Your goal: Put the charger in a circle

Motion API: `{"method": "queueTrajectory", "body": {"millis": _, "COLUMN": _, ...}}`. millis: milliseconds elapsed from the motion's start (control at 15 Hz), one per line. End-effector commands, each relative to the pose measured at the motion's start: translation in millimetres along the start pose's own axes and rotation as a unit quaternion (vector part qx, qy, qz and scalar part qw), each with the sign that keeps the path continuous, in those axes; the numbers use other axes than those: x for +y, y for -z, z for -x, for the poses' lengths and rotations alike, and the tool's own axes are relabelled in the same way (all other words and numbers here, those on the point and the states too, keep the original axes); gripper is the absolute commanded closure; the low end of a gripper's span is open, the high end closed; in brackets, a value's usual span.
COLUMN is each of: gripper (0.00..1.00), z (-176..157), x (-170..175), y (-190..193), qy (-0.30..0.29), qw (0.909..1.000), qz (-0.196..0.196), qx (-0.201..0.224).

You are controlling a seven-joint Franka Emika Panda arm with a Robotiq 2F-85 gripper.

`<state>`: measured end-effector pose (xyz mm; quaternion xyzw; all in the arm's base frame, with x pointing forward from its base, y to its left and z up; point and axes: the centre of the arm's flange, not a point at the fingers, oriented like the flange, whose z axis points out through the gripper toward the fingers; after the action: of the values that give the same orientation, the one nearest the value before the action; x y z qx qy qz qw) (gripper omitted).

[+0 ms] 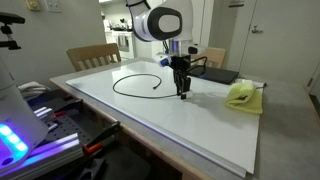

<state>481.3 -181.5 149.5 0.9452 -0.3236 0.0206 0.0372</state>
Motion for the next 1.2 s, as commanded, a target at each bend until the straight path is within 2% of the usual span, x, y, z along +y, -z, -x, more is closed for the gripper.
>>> {"method": "queueTrajectory", "body": {"millis": 0, "gripper": 0.74, "z": -17, "x": -16, "y": 4, "qy": 0.065, "qw": 0.9974, "qz": -0.022, "qx": 0.02}}
{"method": "queueTrajectory", "body": {"millis": 267, "gripper": 0.74, "z": -35, "x": -54, "y": 13, "qy": 0.175, "qw": 0.9818, "qz": -0.061, "qx": 0.039}}
{"method": "queueTrajectory", "body": {"millis": 533, "gripper": 0.74, "z": -43, "x": -92, "y": 24, "qy": 0.286, "qw": 0.9532, "qz": -0.079, "qx": 0.057}}
{"method": "queueTrajectory", "body": {"millis": 800, "gripper": 0.74, "z": -39, "x": -124, "y": 23, "qy": 0.392, "qw": 0.9135, "qz": -0.089, "qx": 0.066}}
{"method": "queueTrajectory", "body": {"millis": 933, "gripper": 0.74, "z": -33, "x": -140, "y": 24, "qy": 0.439, "qw": 0.8902, "qz": -0.1, "qx": 0.069}}
{"method": "queueTrajectory", "body": {"millis": 1133, "gripper": 0.74, "z": -21, "x": -167, "y": 29, "qy": 0.505, "qw": 0.8504, "qz": -0.124, "qx": 0.077}}
